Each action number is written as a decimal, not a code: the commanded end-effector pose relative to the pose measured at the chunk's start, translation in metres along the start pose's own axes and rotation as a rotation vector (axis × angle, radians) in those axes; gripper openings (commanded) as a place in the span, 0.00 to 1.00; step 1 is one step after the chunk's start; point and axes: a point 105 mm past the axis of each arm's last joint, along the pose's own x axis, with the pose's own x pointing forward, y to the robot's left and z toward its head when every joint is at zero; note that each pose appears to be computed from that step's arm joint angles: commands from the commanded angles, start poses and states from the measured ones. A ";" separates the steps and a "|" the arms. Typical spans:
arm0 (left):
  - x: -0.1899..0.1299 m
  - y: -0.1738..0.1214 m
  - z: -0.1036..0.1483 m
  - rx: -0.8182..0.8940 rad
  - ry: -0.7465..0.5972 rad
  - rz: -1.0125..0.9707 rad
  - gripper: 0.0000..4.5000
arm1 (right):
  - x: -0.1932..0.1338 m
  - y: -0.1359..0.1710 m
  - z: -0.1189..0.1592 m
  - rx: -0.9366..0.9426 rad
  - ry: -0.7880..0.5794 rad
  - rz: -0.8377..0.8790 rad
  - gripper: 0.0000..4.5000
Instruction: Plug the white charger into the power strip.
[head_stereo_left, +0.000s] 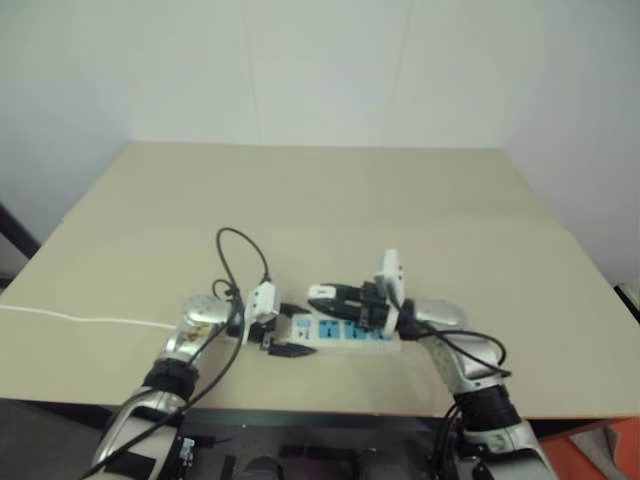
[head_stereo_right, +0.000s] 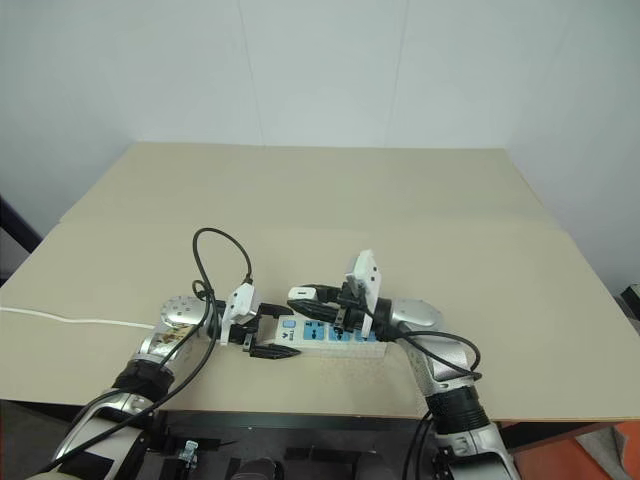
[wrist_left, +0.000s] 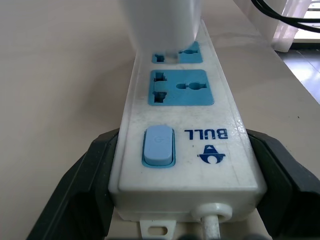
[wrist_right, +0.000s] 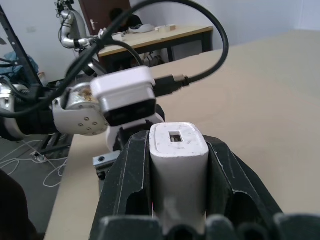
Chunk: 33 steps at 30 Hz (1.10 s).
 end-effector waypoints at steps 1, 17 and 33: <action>0.003 -0.006 -0.003 0.001 0.037 -0.055 0.73 | 0.005 -0.001 0.009 -0.055 -0.044 -0.004 0.25; 0.002 -0.007 -0.004 -0.003 0.044 -0.065 0.73 | -0.005 -0.007 -0.001 -0.095 -0.006 -0.010 0.25; 0.002 -0.007 -0.004 -0.002 0.050 -0.067 0.73 | -0.008 -0.010 -0.024 -0.113 0.084 0.001 0.25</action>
